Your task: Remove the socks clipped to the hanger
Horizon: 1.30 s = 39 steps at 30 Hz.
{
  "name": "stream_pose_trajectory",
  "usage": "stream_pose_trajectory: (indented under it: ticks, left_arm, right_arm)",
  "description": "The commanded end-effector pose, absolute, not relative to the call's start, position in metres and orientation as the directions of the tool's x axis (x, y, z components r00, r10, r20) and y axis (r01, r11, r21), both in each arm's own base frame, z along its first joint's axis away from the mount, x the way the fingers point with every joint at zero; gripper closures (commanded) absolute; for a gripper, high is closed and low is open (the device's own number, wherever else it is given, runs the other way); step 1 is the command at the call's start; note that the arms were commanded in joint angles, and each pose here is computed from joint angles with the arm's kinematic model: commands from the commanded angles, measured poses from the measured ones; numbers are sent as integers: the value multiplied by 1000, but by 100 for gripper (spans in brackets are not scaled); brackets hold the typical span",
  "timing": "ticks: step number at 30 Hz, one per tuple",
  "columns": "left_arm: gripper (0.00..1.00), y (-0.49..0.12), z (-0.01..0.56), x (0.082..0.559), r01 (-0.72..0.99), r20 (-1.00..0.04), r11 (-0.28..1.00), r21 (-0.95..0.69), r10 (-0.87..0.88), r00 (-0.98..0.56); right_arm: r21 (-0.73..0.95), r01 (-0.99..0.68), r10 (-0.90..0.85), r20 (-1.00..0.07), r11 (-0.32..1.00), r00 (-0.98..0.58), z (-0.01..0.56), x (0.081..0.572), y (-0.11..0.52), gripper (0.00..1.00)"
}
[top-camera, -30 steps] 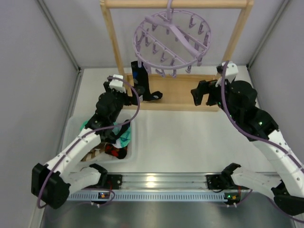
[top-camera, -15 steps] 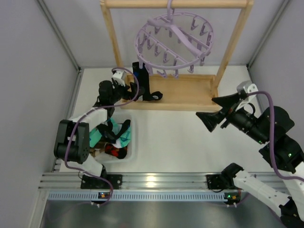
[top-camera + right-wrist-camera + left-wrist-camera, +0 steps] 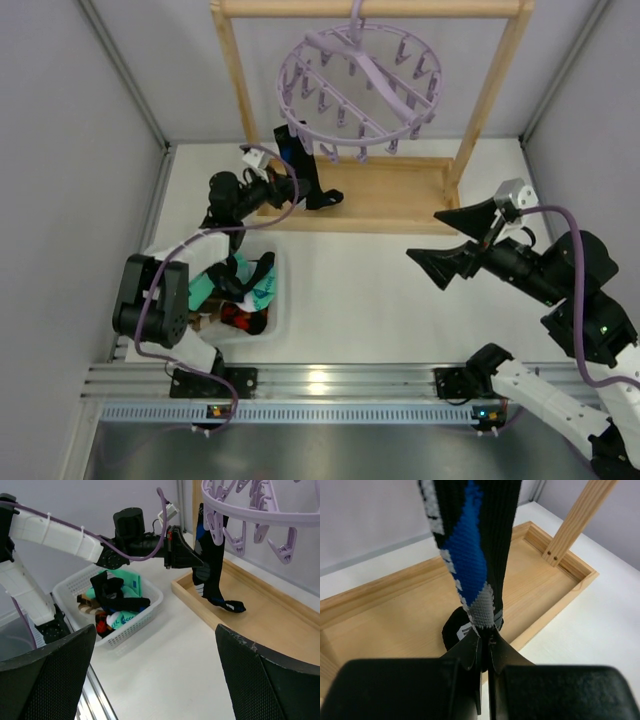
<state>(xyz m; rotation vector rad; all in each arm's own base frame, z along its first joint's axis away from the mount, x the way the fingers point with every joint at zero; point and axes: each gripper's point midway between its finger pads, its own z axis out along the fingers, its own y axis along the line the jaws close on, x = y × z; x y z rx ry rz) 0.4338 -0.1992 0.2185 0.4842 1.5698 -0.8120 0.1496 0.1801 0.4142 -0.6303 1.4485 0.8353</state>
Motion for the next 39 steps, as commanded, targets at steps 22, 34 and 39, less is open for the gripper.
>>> stream_pose_trajectory:
  ticks: [22, 34, 39]
  left_arm:
    - [100, -370, 250, 268, 292, -965, 920, 261, 250, 74]
    - [100, -425, 227, 260, 265, -922, 884, 386, 376, 88]
    - [100, -431, 229, 260, 267, -918, 879, 395, 384, 95]
  right_arm:
    - [168, -428, 104, -980, 888, -168, 451, 249, 152, 7]
    - [-6, -344, -103, -959, 939, -263, 428, 300, 169, 22]
    - [-44, -374, -157, -948, 927, -277, 424, 310, 188, 27]
